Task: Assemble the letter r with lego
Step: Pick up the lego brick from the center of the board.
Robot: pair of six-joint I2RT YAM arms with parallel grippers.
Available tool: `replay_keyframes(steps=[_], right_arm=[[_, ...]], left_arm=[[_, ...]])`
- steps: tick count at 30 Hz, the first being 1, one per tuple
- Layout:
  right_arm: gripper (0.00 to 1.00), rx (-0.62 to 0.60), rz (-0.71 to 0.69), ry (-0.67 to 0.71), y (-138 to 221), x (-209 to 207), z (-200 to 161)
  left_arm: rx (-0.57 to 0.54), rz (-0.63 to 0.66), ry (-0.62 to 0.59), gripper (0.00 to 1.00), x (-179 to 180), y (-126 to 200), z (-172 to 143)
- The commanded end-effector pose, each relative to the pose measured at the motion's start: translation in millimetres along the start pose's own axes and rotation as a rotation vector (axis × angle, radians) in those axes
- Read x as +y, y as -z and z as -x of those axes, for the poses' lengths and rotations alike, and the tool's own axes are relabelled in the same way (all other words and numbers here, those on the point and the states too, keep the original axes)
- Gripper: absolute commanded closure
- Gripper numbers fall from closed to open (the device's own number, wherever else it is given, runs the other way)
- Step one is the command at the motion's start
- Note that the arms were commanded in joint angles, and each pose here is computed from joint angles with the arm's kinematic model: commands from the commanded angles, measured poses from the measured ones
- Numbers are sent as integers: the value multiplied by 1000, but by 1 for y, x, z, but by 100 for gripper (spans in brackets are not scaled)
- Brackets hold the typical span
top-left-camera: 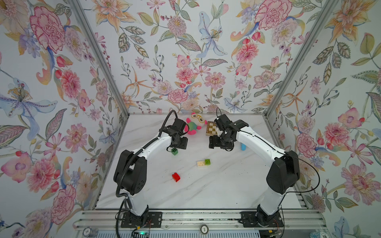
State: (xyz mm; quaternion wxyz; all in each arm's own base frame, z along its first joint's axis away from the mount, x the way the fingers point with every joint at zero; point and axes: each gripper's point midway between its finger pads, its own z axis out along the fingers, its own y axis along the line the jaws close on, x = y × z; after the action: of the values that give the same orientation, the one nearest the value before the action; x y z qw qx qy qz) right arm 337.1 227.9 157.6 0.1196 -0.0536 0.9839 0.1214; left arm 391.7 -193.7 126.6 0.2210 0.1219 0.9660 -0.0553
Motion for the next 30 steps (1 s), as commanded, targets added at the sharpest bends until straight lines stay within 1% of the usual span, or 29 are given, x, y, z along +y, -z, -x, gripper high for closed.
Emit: replay_keyframes(steps=[1, 2, 3, 6, 11, 14, 18, 21, 30], right_arm=[[11, 73, 30, 29, 4, -1, -22], [9, 77, 37, 28, 4, -1, -23], [0, 80, 39, 28, 4, -2, -24], [1, 89, 58, 29, 4, -3, -25], [1, 100, 77, 32, 4, -5, -25], [1, 110, 86, 26, 3, -7, -26], [1, 124, 83, 11, 1, -14, -31], [1, 124, 81, 3, 1, -18, -32], [1, 134, 70, -19, 1, -24, -39]], left_arm=[[83, 61, -130, 37, 11, -1, -10], [94, 69, -143, 37, 13, -4, -11], [104, 65, -159, 36, 13, -7, -13], [110, 42, -189, 34, 11, -13, -16], [125, 79, -228, 32, 24, -22, -20], [125, 82, -220, 32, 32, -25, -20], [162, 91, -218, 31, 41, -35, -27], [191, 94, -228, 32, 42, -41, -33], [232, 88, -241, 32, 47, -55, -44]])
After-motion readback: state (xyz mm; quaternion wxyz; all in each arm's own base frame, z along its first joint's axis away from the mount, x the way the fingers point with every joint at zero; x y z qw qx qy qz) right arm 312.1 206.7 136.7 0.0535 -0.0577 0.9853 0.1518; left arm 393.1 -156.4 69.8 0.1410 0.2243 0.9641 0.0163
